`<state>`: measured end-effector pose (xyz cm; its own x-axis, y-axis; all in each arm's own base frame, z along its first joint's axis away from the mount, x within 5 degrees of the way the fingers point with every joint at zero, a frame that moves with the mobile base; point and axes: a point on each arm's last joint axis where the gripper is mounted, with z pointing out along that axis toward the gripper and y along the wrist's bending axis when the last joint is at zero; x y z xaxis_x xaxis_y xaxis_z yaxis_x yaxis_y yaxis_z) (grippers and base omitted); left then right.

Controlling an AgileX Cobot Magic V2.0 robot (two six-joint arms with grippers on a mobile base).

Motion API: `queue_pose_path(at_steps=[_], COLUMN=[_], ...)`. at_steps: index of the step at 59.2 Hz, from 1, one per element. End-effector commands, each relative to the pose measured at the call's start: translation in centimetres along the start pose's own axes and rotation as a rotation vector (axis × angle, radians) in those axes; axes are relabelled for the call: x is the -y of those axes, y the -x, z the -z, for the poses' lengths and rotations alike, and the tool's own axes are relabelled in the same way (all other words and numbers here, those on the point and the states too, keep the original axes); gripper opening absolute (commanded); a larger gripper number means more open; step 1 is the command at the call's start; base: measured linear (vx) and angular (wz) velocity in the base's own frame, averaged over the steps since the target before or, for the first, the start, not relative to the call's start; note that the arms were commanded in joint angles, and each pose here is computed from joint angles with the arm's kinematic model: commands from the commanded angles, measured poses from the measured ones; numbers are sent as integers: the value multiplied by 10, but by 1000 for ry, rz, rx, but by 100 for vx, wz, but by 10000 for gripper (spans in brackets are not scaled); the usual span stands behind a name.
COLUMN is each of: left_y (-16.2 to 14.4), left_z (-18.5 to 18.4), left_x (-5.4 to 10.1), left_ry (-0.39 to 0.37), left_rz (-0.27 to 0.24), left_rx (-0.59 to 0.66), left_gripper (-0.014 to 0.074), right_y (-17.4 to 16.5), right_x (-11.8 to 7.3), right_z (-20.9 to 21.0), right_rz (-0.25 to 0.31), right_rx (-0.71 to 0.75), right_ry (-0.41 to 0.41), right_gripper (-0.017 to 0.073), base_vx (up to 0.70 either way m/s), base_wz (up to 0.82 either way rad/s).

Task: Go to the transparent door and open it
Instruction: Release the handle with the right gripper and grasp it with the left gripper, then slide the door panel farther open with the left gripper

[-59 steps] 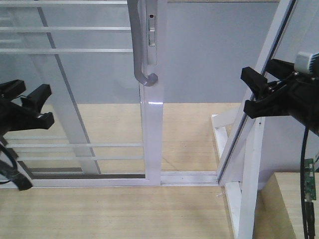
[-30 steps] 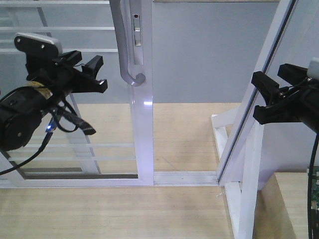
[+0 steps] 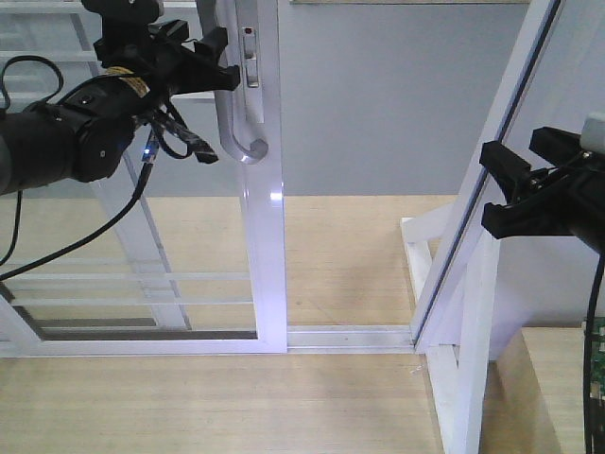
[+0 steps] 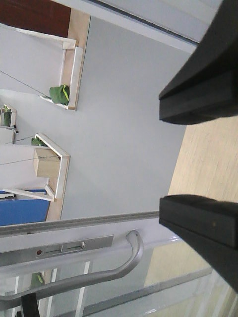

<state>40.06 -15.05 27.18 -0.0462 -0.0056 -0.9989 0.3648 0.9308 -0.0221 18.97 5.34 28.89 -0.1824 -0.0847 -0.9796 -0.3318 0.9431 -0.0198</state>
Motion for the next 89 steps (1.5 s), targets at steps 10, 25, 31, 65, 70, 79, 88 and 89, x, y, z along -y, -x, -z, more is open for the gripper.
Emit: queue_pose_path(at_steps=[10, 25, 31, 65, 70, 79, 88, 89], left_y=[39, 31, 35, 53, 54, 60, 66, 66], left_z=[-19, -24, -20, 9, 14, 25, 37, 38], left_x=[2, -9, -20, -71, -79, -99, -107, -107], left_ry=[-6, 19, 63, 199, 218, 267, 283, 283], left_rz=[3, -4, 45, 40, 46, 55, 31, 22], left_rx=[172, 143, 117, -107, -133, -154, -220, -229], left_gripper=[462, 461, 461, 398, 398, 398, 398, 398], right_y=[17, 15, 11, 7, 7, 7, 7, 7], right_x=[-2, -1, 2, 4, 4, 4, 4, 4], right_z=[3, 3, 3, 3, 3, 3, 3, 3], right_rz=[0, 0, -1, -2, -2, -2, -2, -2], right_rx=[94, 70, 33, -17, -17, -17, -17, -17], right_ry=[25, 10, -13, -44, -44, -44, -44, -44], right_gripper=[412, 410, 410, 410, 410, 410, 410, 410], base_vx=[0, 0, 0, 0, 0, 0, 0, 0], base_wz=[0, 0, 0, 0, 0, 0, 0, 0])
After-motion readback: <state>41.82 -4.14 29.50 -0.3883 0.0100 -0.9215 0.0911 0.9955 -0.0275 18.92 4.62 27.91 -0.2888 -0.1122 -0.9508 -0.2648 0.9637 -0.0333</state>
